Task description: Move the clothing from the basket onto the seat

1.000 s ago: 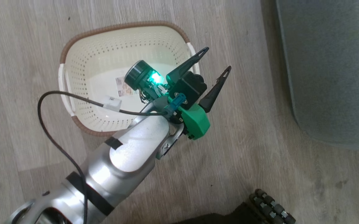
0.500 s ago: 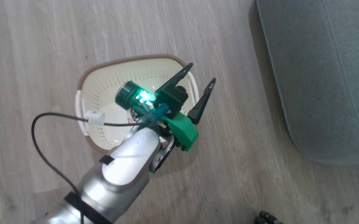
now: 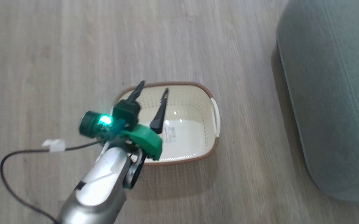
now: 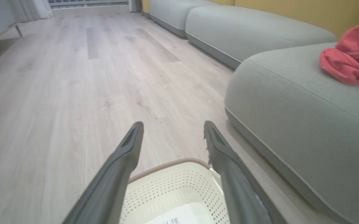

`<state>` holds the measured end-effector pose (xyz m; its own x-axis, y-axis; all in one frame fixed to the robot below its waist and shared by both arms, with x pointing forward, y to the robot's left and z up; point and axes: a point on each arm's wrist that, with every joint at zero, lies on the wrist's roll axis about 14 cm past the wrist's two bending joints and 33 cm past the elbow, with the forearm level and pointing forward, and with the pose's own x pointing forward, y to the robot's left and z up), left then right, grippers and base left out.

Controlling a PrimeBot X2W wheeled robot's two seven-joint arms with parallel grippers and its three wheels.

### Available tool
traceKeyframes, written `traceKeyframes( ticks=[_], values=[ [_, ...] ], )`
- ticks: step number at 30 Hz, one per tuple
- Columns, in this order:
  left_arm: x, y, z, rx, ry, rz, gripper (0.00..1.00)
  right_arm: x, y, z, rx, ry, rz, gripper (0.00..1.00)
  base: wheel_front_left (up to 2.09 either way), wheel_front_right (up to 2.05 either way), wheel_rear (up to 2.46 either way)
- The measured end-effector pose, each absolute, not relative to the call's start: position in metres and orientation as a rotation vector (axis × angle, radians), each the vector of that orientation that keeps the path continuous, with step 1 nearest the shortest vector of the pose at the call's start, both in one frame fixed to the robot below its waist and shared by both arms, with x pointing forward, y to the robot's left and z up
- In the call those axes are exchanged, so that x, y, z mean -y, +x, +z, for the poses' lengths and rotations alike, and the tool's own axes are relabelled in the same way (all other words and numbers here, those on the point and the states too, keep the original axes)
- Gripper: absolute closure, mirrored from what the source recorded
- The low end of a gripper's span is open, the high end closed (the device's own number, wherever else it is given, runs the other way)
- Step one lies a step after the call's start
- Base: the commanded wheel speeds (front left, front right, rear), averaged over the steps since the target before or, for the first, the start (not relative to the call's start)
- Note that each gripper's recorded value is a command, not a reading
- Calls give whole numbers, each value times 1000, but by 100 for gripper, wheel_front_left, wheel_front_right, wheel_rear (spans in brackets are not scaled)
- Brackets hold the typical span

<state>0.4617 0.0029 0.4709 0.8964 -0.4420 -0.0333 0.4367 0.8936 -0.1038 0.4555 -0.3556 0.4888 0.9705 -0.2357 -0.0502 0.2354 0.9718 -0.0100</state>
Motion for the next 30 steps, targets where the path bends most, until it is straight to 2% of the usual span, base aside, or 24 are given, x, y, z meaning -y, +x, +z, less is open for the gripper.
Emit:
traceKeyframes(
  ticks=[14, 23, 30],
  values=[
    [-132, 421, 476, -45, -34, -88, 0, 243, 448, 502, 9, 50, 19, 0, 0, 0, 0],
    [-174, 391, 484, -13, -35, 48, 0, 198, 428, 502, 18, 84, 116, 0, 0, 0, 0],
    [-187, 370, 479, -22, -41, 85, 0, 171, 404, 489, -14, 98, 166, 0, 0, 0, 0]
  ],
)
